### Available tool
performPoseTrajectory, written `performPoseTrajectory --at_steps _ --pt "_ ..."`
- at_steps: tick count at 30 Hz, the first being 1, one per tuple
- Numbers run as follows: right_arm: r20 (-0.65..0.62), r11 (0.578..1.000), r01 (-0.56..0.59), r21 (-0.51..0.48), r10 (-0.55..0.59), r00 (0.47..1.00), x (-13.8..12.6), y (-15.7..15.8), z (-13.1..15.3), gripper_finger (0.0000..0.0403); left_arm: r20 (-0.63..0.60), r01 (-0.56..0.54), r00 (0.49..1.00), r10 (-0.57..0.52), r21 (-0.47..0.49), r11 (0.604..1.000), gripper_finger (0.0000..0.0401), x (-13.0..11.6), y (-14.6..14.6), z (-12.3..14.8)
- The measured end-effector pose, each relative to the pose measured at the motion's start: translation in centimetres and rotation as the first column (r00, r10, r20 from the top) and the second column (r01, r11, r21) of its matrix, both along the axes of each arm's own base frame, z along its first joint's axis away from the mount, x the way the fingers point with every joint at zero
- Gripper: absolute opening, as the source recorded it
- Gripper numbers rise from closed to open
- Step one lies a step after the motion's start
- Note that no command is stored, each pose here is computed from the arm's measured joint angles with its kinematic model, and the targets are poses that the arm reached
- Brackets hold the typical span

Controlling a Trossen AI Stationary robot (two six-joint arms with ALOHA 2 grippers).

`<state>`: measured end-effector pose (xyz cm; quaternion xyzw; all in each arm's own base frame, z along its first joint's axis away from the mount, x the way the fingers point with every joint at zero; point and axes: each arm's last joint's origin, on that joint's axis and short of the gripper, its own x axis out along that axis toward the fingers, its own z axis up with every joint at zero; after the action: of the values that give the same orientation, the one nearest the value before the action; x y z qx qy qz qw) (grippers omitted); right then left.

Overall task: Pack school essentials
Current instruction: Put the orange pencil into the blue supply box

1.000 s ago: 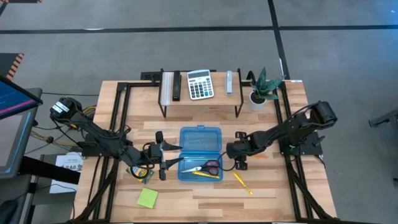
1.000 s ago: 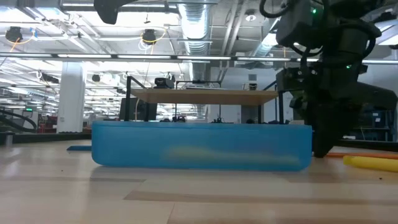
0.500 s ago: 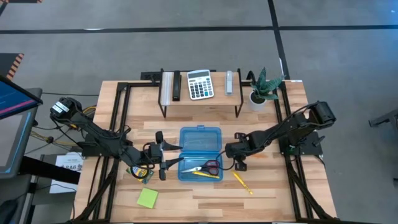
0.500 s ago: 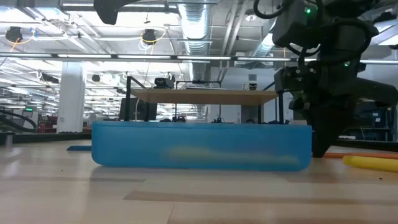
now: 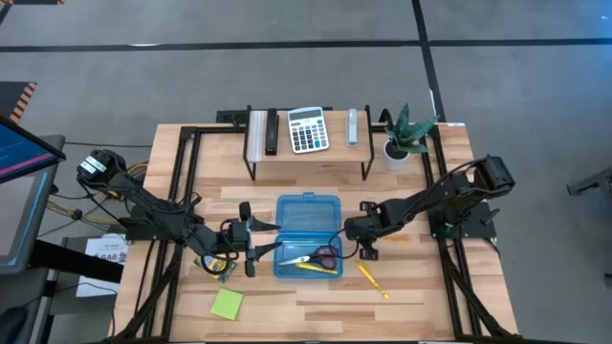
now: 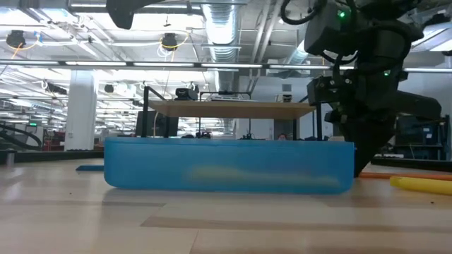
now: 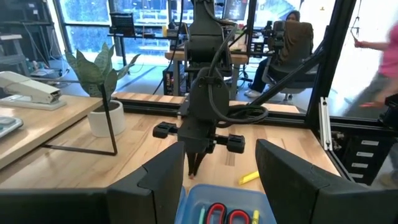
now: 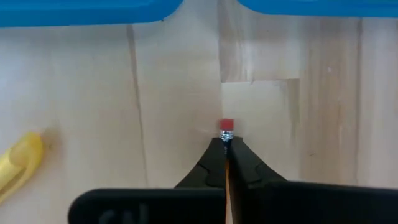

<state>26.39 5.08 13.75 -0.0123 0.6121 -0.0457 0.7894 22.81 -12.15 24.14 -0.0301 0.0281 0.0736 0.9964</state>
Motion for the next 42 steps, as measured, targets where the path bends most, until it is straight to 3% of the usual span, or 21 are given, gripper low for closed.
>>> performPoseTrajectory --at_steps 15,28,42 --pt "0.021 1.000 -0.011 0.001 0.011 1.000 0.6 0.1 0.9 0.0004 -0.006 0.000 1.000 0.000 -0.005 1.000 0.0188 0.0 0.0 -0.1" --pt "0.026 0.998 -0.054 0.025 0.054 0.998 0.6 0.7 1.0 0.0101 -0.005 0.000 1.000 0.000 -0.006 1.000 0.0188 0.0 0.0 -0.1" --pt "0.073 0.999 -0.031 0.040 0.028 0.997 -0.2 0.0 -0.7 0.0113 -0.005 0.000 1.000 0.000 -0.011 1.000 0.0188 0.0 0.0 -0.1"
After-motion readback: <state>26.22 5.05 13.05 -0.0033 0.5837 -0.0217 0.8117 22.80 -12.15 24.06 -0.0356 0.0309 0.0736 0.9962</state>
